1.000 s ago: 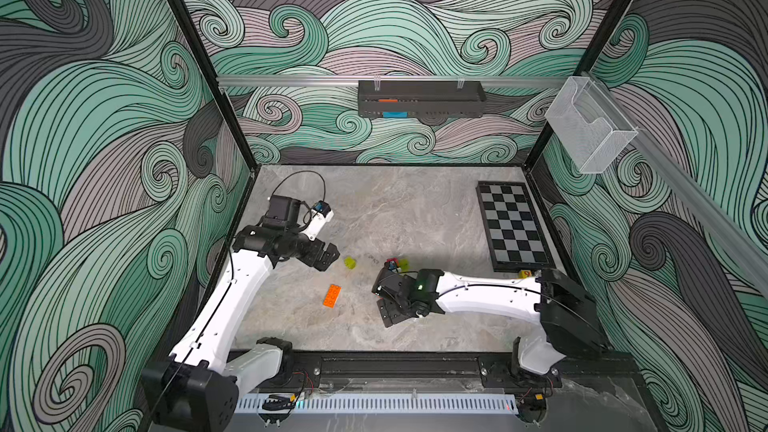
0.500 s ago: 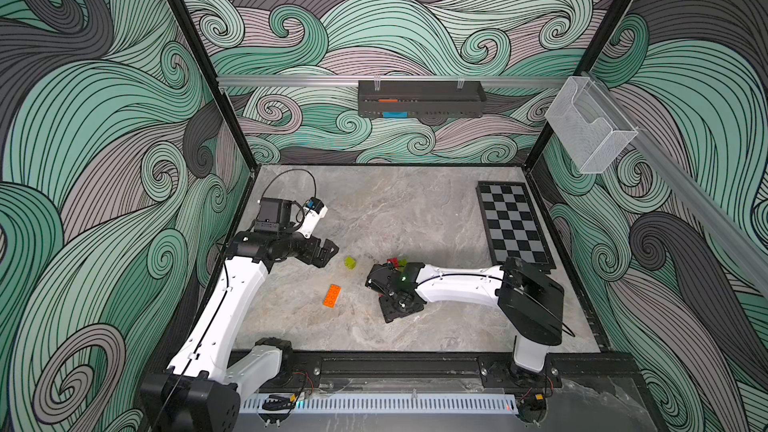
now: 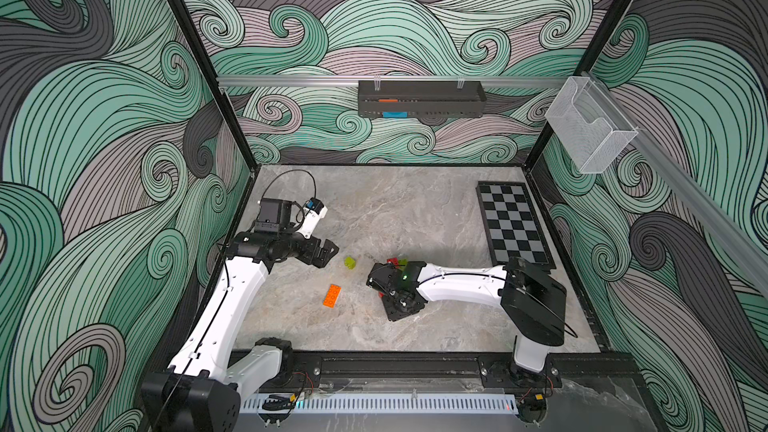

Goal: Assemble a giraffe with lego
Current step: Pick up the lego brick from the center of the board, then assemble the lego brick with the lego brick.

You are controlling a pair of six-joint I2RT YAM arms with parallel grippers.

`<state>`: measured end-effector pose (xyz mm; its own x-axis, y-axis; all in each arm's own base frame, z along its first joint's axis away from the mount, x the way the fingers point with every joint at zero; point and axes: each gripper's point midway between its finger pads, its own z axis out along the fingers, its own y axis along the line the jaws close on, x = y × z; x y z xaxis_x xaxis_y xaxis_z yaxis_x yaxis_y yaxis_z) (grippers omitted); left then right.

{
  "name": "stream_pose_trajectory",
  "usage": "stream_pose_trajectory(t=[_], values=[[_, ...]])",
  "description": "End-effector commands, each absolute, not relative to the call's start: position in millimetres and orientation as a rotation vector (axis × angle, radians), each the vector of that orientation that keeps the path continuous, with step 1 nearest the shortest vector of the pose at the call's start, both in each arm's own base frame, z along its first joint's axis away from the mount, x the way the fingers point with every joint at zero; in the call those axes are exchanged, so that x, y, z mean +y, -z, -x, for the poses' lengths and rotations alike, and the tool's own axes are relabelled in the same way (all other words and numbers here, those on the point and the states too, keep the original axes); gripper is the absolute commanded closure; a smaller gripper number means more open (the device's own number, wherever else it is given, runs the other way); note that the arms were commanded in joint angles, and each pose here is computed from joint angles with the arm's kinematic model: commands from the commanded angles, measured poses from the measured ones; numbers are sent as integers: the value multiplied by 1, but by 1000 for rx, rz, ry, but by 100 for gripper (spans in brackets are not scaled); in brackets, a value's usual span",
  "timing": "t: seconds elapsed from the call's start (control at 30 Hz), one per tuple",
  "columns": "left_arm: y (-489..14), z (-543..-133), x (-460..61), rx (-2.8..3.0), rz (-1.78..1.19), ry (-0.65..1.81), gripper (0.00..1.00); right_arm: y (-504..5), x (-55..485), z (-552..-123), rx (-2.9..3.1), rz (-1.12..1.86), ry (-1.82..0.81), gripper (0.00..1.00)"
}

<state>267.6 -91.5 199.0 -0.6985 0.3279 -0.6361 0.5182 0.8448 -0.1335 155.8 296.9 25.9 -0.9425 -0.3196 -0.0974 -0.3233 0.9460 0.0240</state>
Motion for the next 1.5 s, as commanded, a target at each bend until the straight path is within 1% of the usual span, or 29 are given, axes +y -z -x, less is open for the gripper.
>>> stream_pose_trajectory(t=[0.0,0.13,0.23,0.43,0.57,0.93,1.47], values=[[-202,-267,-92,2377,-610,421,1,-66,300,-161,2997,525,-167,82],[-201,-266,-92,2376,-611,425,1,-102,298,-173,2977,554,-211,82],[-200,-266,-92,2376,-612,428,1,-125,295,-189,2954,576,-193,82],[-200,-266,-92,2376,-615,431,1,-143,293,-228,2940,588,-154,82],[-200,-265,-92,2374,-617,430,1,-138,298,-246,2953,613,-123,81],[-200,-265,-91,2374,-616,429,1,-114,308,-270,3008,619,-76,81],[-198,-265,-93,2377,-619,440,1,-95,307,-277,3052,569,-35,81]])
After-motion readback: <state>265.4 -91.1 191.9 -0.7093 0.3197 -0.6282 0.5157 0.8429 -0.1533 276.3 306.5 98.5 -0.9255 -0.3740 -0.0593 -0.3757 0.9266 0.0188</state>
